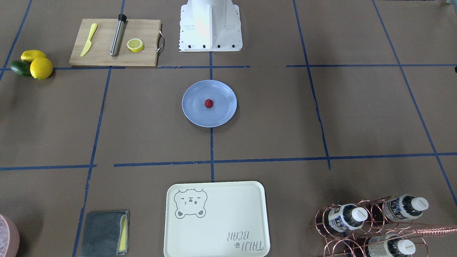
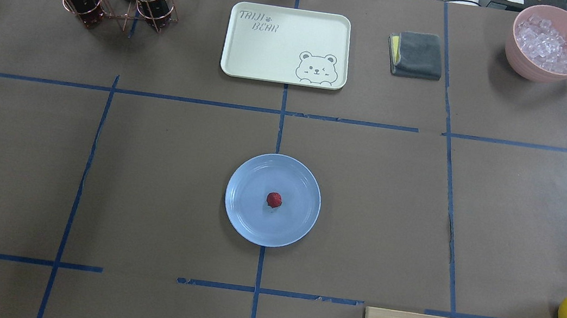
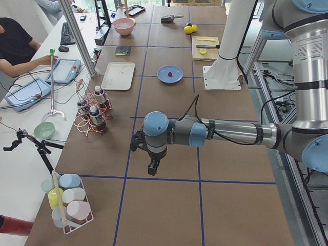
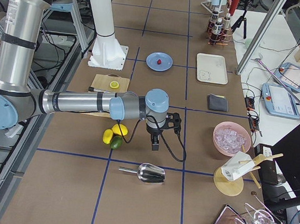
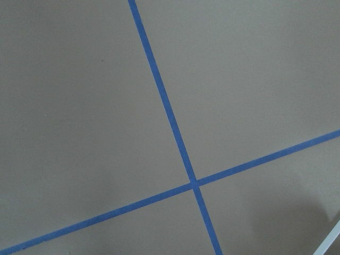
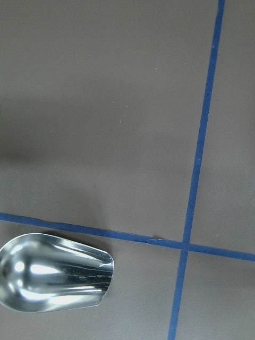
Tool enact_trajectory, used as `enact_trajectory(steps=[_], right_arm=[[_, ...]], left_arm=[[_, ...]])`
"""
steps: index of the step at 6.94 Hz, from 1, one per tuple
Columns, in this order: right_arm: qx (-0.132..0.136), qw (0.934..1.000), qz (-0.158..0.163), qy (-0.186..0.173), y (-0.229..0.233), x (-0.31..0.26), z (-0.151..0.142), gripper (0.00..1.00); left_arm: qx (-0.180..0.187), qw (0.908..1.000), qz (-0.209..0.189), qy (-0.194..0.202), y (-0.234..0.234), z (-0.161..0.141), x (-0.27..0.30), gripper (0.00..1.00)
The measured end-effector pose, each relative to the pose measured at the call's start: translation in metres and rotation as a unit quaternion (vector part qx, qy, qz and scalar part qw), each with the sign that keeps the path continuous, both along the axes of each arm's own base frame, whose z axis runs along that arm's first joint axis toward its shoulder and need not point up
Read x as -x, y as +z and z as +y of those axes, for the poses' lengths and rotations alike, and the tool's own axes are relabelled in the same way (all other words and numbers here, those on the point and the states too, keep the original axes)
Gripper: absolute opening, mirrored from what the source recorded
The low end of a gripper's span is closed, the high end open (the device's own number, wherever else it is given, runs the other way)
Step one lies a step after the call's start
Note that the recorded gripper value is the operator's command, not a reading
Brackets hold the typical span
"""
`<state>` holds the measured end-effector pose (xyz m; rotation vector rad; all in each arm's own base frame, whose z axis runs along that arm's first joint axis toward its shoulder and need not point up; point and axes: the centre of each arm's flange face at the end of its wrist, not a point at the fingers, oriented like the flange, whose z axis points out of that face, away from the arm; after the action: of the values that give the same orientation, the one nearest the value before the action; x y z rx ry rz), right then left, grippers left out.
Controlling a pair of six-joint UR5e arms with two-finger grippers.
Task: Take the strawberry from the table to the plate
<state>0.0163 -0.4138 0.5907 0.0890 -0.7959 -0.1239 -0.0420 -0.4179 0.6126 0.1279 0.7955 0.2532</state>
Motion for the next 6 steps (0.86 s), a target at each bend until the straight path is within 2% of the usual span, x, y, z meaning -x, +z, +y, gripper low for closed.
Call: enact_trajectory(steps=[3,6], right_arm=[[0.021,0.9997,-0.011,0.000,0.012,0.003,0.005,1.00],[0.028,0.9995,-0.014,-0.004,0.023,0.003,0.012,1.00]], left_arm=[[0.041,0.9990,0.005,-0.016,-0.004,0.001,0.001,1.00],[0.079,0.9955,0.006,-0.052,-0.003,0.001,0.003,1.00]])
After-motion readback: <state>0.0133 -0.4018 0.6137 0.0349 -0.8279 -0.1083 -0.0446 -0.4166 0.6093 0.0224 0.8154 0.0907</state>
